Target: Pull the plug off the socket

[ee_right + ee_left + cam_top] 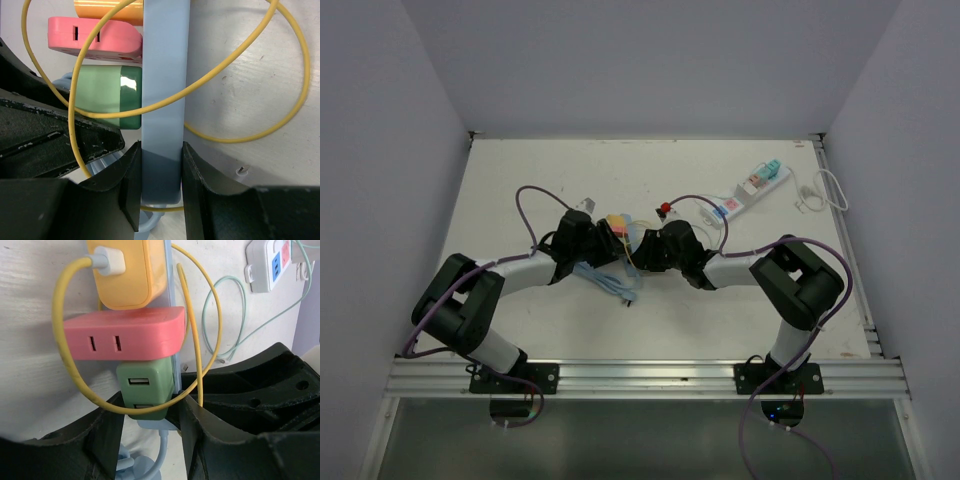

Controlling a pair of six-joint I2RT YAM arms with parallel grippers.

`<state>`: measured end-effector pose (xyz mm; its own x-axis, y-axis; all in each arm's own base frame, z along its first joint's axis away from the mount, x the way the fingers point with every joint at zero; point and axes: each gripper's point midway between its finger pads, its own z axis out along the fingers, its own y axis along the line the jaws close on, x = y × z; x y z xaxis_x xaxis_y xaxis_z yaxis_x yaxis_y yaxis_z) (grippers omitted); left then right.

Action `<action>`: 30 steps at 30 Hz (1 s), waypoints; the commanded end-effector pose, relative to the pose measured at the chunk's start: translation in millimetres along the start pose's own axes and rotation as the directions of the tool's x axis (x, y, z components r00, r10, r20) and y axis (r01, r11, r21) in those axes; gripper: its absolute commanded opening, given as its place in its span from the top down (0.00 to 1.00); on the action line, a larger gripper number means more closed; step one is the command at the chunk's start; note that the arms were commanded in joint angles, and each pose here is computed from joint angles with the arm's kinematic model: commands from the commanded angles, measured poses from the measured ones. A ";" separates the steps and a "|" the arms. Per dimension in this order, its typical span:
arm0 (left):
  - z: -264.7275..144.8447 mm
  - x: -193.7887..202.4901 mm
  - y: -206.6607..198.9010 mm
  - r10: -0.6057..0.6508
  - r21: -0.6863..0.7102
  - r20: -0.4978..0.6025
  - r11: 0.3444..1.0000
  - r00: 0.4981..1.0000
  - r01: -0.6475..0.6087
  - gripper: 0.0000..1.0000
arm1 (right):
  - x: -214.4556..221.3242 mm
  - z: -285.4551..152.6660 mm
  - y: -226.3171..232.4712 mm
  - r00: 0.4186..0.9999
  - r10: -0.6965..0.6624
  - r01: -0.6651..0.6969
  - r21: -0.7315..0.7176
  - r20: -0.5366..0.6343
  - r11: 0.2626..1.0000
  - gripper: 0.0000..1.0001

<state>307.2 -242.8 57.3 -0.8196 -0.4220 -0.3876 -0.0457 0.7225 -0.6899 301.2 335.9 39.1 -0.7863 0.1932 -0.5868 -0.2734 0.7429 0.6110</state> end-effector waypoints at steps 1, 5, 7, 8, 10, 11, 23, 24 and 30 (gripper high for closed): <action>0.3 -28.9 -18.7 -0.009 0.030 0.108 1.000 0.994 0.006 0.51 | -8.6 -6.4 18.0 0.999 -0.026 0.027 -0.067 0.027 0.997 1.00; 0.9 -35.7 -16.2 -0.028 0.012 0.142 1.000 0.990 0.027 0.53 | -9.2 -7.4 18.4 0.999 -0.024 0.026 -0.067 0.030 0.997 1.00; 1.4 -36.7 -13.5 -0.042 0.009 0.151 0.999 0.988 0.041 0.55 | -10.0 -8.4 19.7 0.999 -0.023 0.025 -0.072 0.032 0.997 1.00; 1.4 -37.6 -10.4 -0.054 0.002 0.159 0.998 0.986 0.055 0.56 | -9.8 -8.4 19.5 0.999 -0.023 0.025 -0.072 0.032 0.997 1.00; 1.1 -40.5 -11.7 -0.067 0.013 0.172 0.998 0.983 0.066 0.57 | -10.0 -8.8 20.1 0.999 -0.022 0.024 -0.074 0.032 0.997 1.00; 0.0 -43.9 -10.3 -0.076 0.016 0.181 0.997 0.980 0.074 0.57 | -8.8 -8.6 19.3 0.999 -0.023 0.025 -0.073 0.029 0.997 1.00; 1.4 -46.3 -13.5 -0.117 0.054 0.188 0.993 0.975 0.108 0.57 | -8.8 -8.4 19.8 0.999 -0.019 0.021 -0.075 0.029 0.997 1.00; 2.1 -43.6 -11.3 -0.126 0.054 0.183 0.992 0.975 0.118 0.58 | -9.1 -8.4 20.6 0.999 -0.016 0.018 -0.078 0.030 0.997 1.00; 7.8 -39.7 -8.2 -0.136 0.057 0.169 0.990 0.976 0.128 0.61 | -6.6 -6.3 17.7 1.000 -0.015 0.017 -0.071 0.024 0.997 1.00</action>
<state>332.6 -232.6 63.3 -0.7268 -0.5759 -0.3743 -0.1493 0.6644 -0.7323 300.8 335.6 38.9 -0.7857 0.1968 -0.5865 -0.2723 0.7412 0.6135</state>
